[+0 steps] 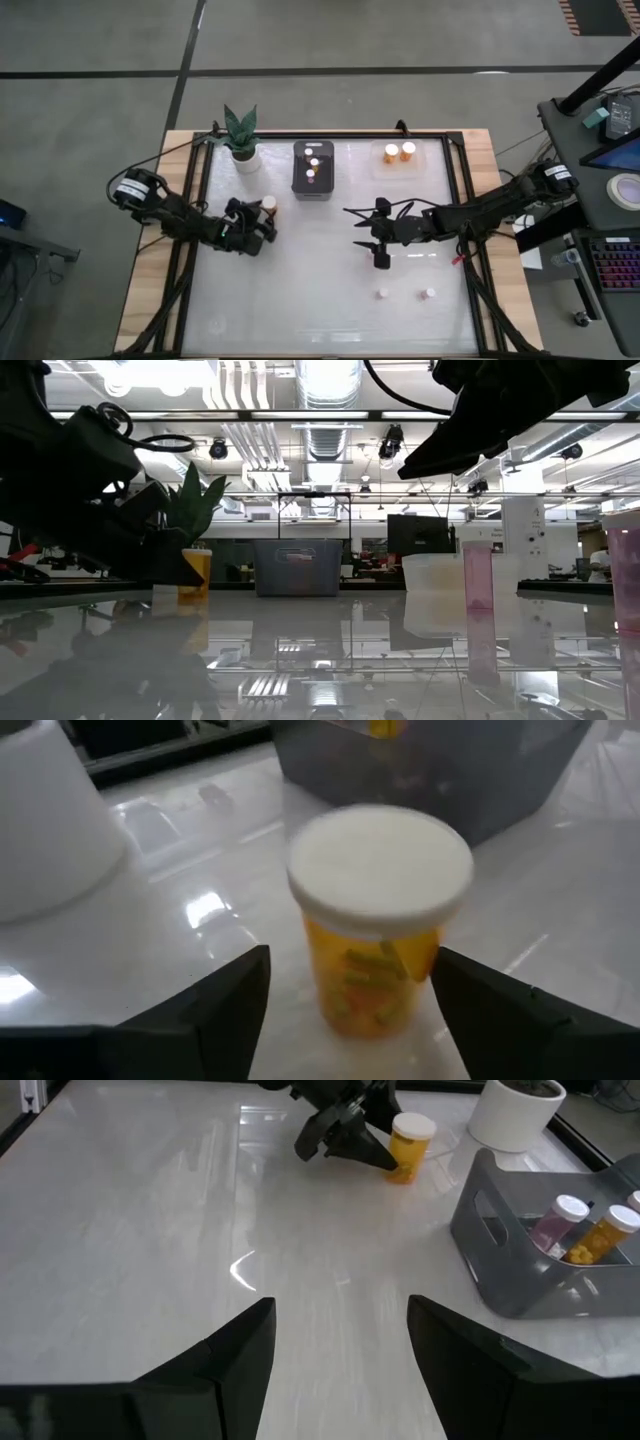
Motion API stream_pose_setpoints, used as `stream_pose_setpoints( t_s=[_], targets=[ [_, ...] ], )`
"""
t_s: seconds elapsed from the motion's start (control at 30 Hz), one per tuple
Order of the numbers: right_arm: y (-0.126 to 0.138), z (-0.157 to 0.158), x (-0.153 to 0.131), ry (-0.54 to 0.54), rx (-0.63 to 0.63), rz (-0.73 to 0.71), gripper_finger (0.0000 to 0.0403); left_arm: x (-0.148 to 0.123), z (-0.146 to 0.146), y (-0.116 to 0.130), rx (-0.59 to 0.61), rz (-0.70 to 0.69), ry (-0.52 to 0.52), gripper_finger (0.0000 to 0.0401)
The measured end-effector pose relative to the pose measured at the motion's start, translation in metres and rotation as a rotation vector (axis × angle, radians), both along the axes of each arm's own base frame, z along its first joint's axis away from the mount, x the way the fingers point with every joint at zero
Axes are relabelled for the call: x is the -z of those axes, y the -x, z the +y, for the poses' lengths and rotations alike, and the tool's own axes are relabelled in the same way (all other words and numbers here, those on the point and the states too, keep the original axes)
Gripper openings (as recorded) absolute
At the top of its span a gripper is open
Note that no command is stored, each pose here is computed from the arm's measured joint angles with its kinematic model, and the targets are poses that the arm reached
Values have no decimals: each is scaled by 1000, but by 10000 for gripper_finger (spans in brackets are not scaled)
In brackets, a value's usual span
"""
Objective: Pick and place medicine bottles into bin by pill shape (circle, oval)
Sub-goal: Put the large orange pill bottle into the transparent bin
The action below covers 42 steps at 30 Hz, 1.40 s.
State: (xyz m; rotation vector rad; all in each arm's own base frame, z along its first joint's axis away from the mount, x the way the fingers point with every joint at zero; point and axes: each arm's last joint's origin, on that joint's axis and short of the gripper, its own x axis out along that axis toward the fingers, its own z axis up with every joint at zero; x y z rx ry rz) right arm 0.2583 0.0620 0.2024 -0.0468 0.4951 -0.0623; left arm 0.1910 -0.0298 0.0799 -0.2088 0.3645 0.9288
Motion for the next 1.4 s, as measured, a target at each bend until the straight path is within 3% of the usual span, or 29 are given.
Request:
stream_pose_setpoints(
  t_s=[0.37,0.77,1.07,1.27,1.4],
  targets=[
    [0,0,0,0,0,0,219,1,1,-1,25,66,-64,278],
    [0,0,0,-1,0,-1,219,10,0,-9,41,40,-85,220],
    [0,0,0,-2,1,-2,219,10,0,-10,41,39,-87,150],
    [0,0,0,-16,8,-3,219,6,-3,-12,82,33,-80,146],
    [0,0,-1,-18,9,-2,219,-13,-12,-25,206,7,-60,146]
  ],
)
